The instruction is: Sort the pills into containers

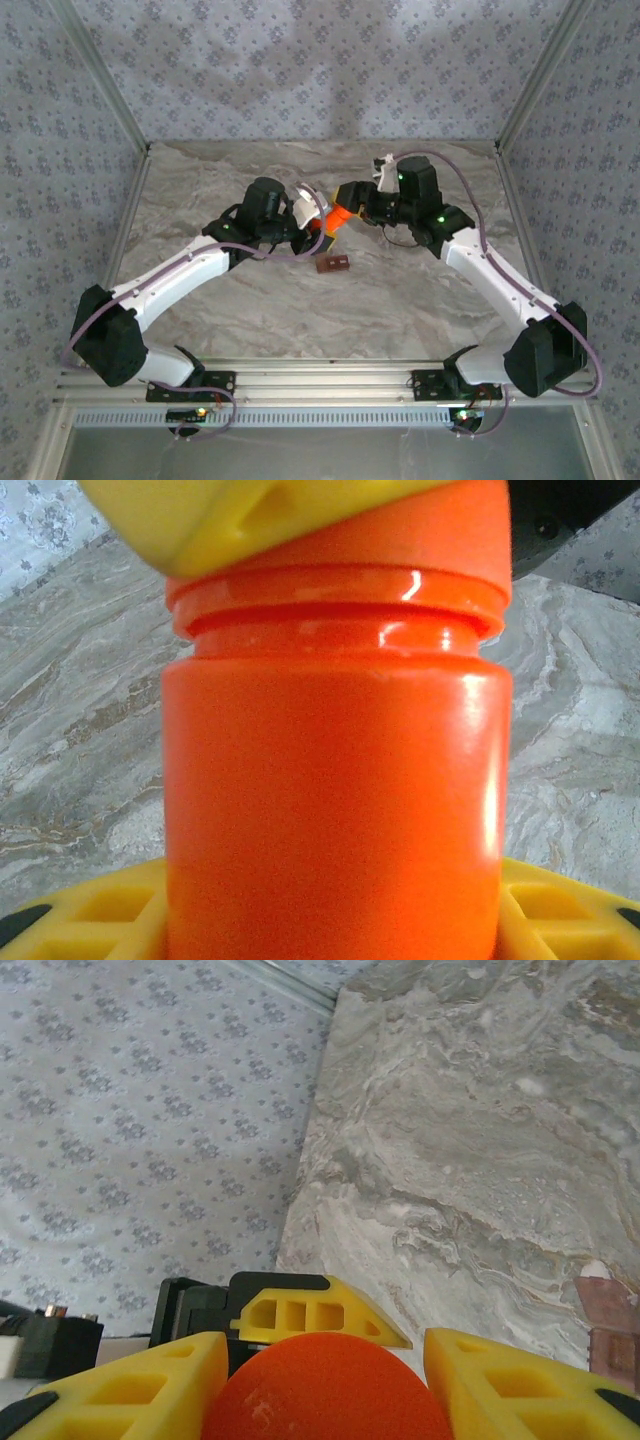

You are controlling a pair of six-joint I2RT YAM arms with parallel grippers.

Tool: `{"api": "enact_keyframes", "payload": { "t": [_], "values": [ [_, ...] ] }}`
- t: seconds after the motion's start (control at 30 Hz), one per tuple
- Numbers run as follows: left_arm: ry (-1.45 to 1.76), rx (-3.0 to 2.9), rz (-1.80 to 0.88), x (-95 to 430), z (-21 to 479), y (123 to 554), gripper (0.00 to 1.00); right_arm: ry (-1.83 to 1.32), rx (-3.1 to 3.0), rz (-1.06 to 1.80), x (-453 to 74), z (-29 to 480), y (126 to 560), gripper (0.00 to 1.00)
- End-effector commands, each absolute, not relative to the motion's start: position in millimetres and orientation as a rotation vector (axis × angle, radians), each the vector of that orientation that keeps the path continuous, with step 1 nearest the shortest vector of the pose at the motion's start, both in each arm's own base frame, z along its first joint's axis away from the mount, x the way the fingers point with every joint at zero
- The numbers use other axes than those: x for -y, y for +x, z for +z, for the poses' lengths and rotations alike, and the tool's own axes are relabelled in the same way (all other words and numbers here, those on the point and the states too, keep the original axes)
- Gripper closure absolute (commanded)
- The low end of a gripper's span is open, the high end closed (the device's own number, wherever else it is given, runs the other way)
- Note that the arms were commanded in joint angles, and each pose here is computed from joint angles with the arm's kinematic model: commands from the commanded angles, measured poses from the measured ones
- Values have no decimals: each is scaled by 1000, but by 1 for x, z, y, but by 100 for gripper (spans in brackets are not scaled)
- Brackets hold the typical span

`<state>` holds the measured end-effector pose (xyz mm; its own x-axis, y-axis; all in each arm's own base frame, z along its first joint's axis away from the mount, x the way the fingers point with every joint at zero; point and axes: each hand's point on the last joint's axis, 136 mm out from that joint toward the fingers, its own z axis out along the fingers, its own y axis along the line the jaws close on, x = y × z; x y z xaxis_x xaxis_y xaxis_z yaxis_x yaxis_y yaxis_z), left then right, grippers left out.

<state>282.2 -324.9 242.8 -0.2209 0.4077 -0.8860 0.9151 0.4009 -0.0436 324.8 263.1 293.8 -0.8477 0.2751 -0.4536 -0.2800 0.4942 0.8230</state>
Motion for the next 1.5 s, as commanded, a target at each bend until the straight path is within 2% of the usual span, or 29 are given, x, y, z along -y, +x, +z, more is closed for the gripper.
{"api": "enact_keyframes", "payload": {
  "t": [0.0,0.1,0.33,0.47,0.57,0.8,1.13,1.47],
  "values": [
    [1147,-1692,-771,331,276,284,100,-234,-2104,1358,-258,289,332,51],
    [1148,-1694,-770,332,276,285,100,-379,-2077,1357,-257,280,331,50],
    [1145,-1699,-771,331,275,285,100,-343,-2064,1385,-254,287,334,44],
    [1144,-1697,-770,331,276,285,100,-212,-2086,1371,-242,297,340,19],
    [1147,-1696,-773,331,276,284,100,-49,-2057,1330,-221,312,345,13],
    [1145,-1700,-777,332,274,285,100,319,-2087,1267,-189,319,337,16],
    [1143,-1694,-788,335,277,287,100,229,-2210,1249,-229,307,326,12],
    [1144,-1694,-789,335,278,286,100,162,-2240,1287,-251,301,322,21]
  ]
}}
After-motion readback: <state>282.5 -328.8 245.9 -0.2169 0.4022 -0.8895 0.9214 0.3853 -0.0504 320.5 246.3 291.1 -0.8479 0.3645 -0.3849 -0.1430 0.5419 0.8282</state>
